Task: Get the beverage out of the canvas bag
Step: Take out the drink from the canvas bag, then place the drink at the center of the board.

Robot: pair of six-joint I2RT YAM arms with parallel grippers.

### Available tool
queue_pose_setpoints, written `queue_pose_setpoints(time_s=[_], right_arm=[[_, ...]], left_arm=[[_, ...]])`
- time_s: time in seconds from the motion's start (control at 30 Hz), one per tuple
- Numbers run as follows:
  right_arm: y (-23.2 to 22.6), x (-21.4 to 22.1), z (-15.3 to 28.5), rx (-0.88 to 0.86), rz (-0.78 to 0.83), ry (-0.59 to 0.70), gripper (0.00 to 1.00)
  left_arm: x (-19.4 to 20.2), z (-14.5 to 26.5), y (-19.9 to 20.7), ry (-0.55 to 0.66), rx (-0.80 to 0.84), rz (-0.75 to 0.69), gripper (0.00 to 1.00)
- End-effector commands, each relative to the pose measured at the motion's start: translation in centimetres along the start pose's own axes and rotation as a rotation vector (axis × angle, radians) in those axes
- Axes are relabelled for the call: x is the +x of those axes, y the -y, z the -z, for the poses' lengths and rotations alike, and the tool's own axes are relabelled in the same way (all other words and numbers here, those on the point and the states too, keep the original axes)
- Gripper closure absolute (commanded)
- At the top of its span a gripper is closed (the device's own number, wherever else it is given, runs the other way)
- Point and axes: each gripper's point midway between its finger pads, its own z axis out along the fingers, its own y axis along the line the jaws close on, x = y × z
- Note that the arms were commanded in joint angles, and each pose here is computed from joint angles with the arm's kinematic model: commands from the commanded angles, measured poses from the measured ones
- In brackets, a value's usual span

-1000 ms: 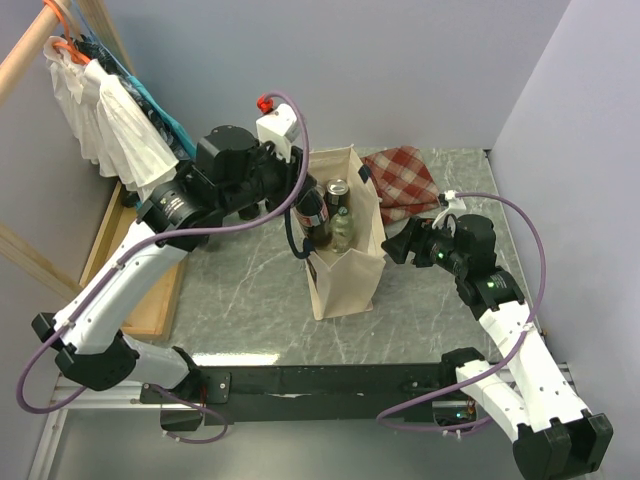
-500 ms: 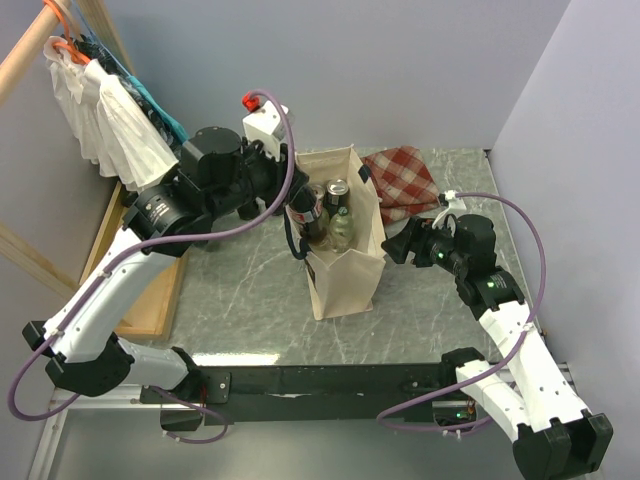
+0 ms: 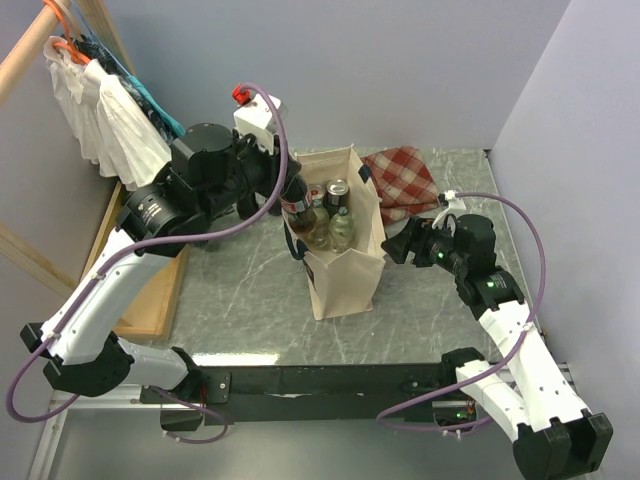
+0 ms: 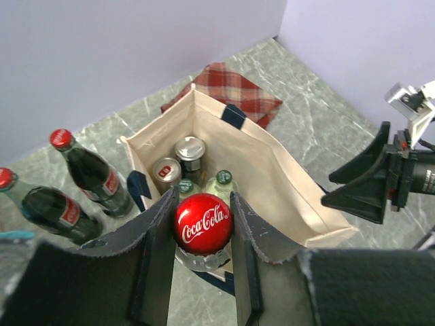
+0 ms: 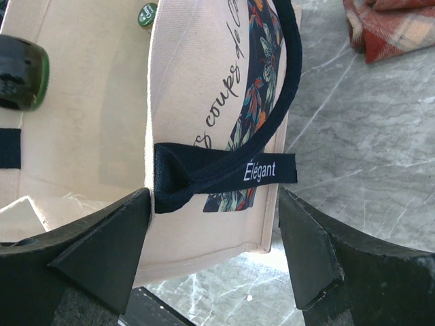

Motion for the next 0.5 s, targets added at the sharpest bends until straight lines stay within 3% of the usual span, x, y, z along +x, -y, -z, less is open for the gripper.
queue_pose_setpoints(time_s=[0.0,0.47], right_arm=[[-0.5,-0.9,0.1,-0.01,0.018,0.026,0.18],[-0.4,-0.8,0.0,-0.008,0.014,0.02,0.18]], left_arm=[[-10.5,4.8,-1.0,0.365,-0.042,0.02,0.99],[-11.6,6.4,-3.9,0.414,-0.2,0.0,0.99]])
